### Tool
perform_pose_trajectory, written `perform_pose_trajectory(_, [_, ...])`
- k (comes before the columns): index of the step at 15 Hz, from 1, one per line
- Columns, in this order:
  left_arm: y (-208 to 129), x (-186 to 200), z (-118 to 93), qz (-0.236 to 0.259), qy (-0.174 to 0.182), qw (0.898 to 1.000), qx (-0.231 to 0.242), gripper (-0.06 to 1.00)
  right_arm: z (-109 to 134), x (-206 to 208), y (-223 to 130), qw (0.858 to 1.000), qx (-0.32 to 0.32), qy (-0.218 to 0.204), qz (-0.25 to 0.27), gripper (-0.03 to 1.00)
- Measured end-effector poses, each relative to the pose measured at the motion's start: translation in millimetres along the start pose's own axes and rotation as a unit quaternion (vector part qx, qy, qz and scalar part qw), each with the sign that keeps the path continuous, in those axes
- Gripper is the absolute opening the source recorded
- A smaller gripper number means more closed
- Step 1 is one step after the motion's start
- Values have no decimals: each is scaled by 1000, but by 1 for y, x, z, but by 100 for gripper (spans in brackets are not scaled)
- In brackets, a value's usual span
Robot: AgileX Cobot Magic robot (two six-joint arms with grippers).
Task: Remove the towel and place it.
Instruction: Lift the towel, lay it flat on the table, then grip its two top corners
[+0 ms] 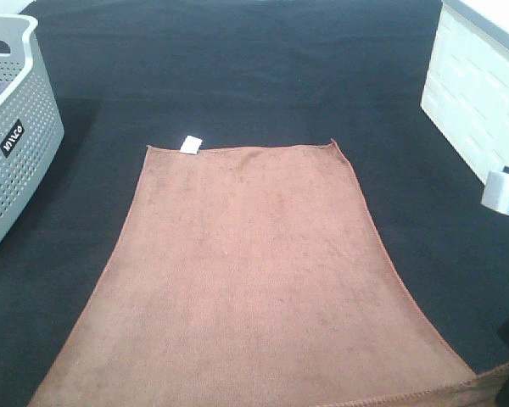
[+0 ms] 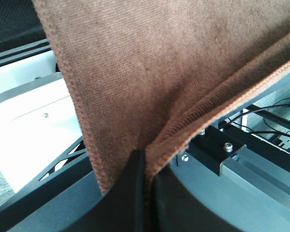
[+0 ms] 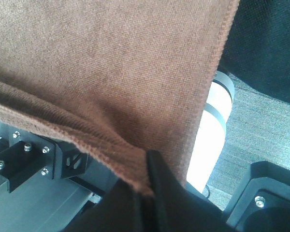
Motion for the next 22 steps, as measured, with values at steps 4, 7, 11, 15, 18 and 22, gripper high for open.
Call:
perform_pose_trajectory(4, [-3,-7,6,34,8,999,26,0,-1,-16,6,998,5,3,64,0])
perform_pose_trajectory(7, [-1,-21,16,90,15,993,70,0,-3,-32,11,993,-9,5,121,0])
perform_pose_trajectory(11, [8,-27,25,122,33,988,86,0,-7,-53,22,987,-28,5,155,0])
perform_pose_trajectory(15, [12,-36,32,148,40,983,97,0,-10,-68,31,986,-35,5,165,0])
perform_pose_trajectory(18, [15,-40,35,154,39,984,83,0,-11,-69,33,987,-35,5,158,0])
perform_pose_trajectory(22, [22,-39,34,144,34,988,48,0,-16,-69,33,987,-28,-7,158,1])
Point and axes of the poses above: a point on each arm's last joint axis where the gripper is mounted, x pointing back along that axis away from the gripper, z along the wrist's bending axis when the last joint is at zero, y = z × x, the point moved 8 cm from there along -x, pointing out along that axis toward the gripper, and after that the axes turned 8 degrees about -x, right-handed, at the moved point
